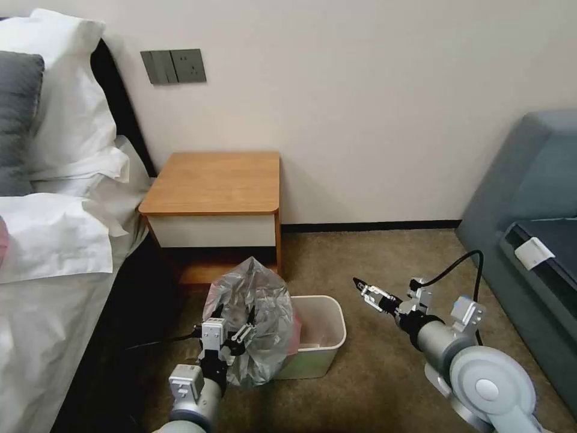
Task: Pick up the garbage bag from the table and place it over the trash can.
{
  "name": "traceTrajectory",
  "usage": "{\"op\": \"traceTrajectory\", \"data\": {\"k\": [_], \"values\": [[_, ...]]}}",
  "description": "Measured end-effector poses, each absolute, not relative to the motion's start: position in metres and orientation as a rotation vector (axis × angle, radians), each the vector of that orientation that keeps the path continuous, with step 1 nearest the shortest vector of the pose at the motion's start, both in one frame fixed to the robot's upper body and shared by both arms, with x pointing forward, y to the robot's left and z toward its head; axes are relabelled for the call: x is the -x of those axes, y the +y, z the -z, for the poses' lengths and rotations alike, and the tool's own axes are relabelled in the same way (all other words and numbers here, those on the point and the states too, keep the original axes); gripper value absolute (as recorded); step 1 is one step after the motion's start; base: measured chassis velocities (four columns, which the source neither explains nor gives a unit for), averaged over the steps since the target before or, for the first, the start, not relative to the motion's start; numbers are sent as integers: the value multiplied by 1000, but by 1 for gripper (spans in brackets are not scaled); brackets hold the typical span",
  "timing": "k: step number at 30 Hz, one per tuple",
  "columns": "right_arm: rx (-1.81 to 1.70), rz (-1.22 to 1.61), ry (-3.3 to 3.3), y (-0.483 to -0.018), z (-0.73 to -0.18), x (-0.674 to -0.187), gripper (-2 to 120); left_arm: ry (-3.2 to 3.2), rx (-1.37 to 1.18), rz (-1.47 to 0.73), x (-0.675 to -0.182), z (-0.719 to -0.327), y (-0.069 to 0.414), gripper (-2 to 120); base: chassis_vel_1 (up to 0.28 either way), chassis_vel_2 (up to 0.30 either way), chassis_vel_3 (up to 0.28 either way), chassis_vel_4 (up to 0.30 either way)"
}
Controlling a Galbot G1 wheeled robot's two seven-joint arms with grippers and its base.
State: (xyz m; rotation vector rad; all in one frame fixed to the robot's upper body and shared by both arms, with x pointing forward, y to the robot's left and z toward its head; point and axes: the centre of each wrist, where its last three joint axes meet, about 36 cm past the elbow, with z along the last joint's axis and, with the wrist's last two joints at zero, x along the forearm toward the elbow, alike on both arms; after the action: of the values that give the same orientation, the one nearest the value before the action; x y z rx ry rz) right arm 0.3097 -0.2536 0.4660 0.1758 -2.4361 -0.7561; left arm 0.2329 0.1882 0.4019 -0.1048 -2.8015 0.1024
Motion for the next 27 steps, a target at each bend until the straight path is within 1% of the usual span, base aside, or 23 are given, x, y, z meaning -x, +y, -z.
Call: {"op": "traceTrajectory", "data": {"k": [3,7,21,27], "values": [[-173,754,-2436,-253,-465,-309,100,-2786,69,-93,-234,-398,189,73,0,0,0,0],[-172,754,-2433,-253,-462,-307,100,-2770,27,-82,-236,-392,192,75,0,0,0,0],[-154,750,-2422,-253,-454,-302,100,-2741,16,-74,-243,-374,193,76,0,0,0,0],[-141,750,-2424,-251,-452,-301,100,-2737,42,-84,-251,-367,185,76,0,0,0,0]]}}
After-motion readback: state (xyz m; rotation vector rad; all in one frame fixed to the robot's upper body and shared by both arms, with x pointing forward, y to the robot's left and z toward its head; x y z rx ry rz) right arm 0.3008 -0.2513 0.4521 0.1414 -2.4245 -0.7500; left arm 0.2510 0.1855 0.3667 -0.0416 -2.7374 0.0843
